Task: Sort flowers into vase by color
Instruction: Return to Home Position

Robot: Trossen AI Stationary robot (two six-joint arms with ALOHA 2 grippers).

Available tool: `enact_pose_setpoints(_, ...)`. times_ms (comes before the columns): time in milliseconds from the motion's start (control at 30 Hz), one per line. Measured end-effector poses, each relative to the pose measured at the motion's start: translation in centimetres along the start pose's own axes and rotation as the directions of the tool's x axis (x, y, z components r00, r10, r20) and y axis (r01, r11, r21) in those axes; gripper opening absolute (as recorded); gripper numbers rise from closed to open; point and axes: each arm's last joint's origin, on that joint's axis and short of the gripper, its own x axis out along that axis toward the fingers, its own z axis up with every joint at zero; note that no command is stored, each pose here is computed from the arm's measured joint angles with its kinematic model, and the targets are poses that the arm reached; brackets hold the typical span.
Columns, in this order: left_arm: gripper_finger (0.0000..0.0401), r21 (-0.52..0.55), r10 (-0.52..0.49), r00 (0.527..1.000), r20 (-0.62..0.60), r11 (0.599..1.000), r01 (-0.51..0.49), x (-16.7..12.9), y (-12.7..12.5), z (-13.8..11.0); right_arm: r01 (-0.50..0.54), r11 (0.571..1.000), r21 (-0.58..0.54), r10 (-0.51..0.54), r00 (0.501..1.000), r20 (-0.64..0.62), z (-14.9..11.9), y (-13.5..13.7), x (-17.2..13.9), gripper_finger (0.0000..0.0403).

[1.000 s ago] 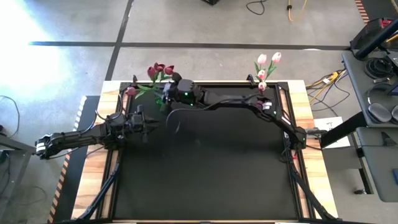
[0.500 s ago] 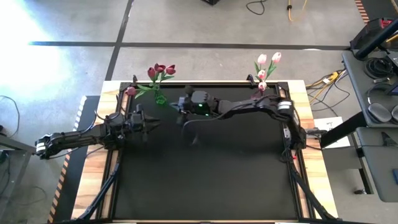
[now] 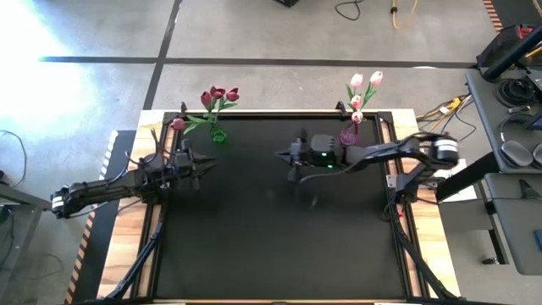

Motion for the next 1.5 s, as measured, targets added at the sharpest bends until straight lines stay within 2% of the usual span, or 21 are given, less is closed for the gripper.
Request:
enact_pose_setpoints(200, 0.0075, 0.011, 0.002, 0.999, 0.033, 1.000, -0.002, -0.2, 0.0, 0.3, 0.012, 1.000, 0.002, -0.012, 1.000, 0.021, -1.1, 0.1, -5.6, 0.0009)
enact_pose_setpoints(400, 0.0075, 0.028, 0.003, 0.999, 0.032, 1.000, -0.004, -0.5, 0.0, 0.3, 0.147, 0.989, 0.008, -0.147, 0.989, 0.015, -3.2, 0.0, -10.5, 0.0009)
enact_pose_setpoints(700, 0.0075, 0.049, 0.098, 0.995, 0.022, 0.994, -0.099, -0.9, 0.3, 0.1, 0.141, 0.988, 0.068, -0.146, 0.986, 0.077, -6.5, 0.2, -16.0, 0.0009)
enact_pose_setpoints(1067, 0.0075, 0.030, 0.045, 0.998, 0.036, 0.998, -0.047, -1.3, 0.1, 0.1, 0.093, 0.987, 0.130, -0.114, 0.980, 0.161, -10.2, 0.8, -19.6, 0.0009)
enact_pose_setpoints(1400, 0.0075, 0.018, 0.043, 0.998, 0.035, 0.999, -0.044, -1.3, 0.1, 0.1, 0.136, 0.981, 0.140, -0.165, 0.960, 0.228, -9.9, 0.9, -22.5, 0.0009)
enact_pose_setpoints(1500, 0.0075, 0.022, 0.044, 0.999, 0.032, 0.999, -0.045, -1.3, 0.1, 0.1, 0.185, 0.969, 0.165, -0.219, 0.952, 0.216, -10.3, 0.9, -23.5, 0.0009)
